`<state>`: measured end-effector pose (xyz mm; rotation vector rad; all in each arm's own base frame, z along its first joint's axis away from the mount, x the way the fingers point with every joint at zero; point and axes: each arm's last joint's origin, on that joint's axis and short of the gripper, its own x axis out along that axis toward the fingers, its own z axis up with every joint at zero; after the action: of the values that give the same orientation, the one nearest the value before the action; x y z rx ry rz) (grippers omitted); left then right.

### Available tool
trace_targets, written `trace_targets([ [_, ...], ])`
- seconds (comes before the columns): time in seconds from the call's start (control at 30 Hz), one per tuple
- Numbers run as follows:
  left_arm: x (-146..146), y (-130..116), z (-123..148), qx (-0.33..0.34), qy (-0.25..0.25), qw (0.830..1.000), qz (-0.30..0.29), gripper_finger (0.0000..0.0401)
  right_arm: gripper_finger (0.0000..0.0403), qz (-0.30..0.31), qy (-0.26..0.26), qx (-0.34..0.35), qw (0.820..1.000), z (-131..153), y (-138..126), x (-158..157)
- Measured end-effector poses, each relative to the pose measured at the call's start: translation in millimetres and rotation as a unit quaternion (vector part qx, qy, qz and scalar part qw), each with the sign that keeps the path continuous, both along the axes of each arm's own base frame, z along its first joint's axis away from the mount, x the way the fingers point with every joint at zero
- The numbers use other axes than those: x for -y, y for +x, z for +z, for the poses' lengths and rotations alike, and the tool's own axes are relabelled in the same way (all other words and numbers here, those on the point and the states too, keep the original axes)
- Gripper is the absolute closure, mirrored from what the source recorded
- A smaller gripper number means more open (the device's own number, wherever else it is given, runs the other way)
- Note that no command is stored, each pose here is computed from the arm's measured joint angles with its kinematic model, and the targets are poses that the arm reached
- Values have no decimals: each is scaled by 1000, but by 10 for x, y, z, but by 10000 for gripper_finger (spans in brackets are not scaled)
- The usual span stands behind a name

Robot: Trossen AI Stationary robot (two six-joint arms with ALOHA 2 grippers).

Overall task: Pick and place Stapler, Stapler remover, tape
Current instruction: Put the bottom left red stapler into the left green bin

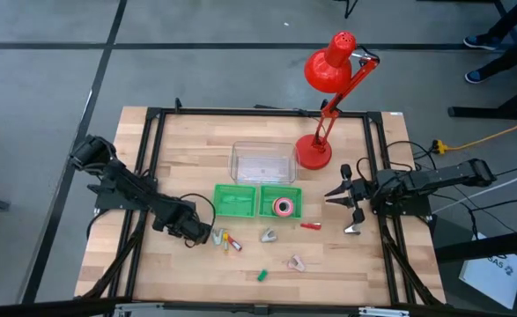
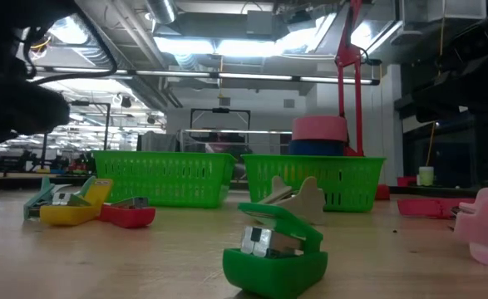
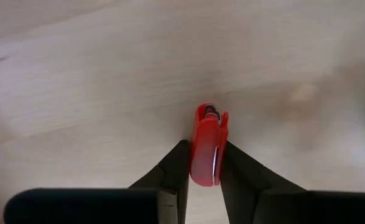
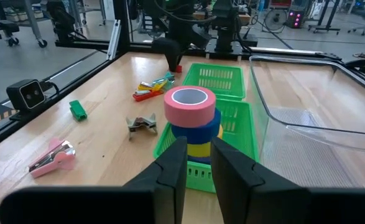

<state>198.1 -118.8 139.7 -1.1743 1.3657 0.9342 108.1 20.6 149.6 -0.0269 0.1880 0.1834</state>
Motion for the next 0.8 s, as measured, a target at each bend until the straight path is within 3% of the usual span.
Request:
trace_targets([
  [0.1, -24, 62, 55, 14, -10, 1000, -24, 334, 331, 0, 0, 0, 1000, 0, 0, 0],
  [0.27, -74, 180, 299, 78, -32, 989, -126, 342, 331, 0, 1, -1, 1000, -1, 0, 0],
  [0.53, -283, 181, 831, 194, -31, 955, -223, 342, 331, 0, 0, -1, 1000, -2, 0, 0],
  [0.8, -529, 100, 1280, 309, 7, 912, -269, 342, 331, 0, 0, -1, 1000, -2, 0, 0],
])
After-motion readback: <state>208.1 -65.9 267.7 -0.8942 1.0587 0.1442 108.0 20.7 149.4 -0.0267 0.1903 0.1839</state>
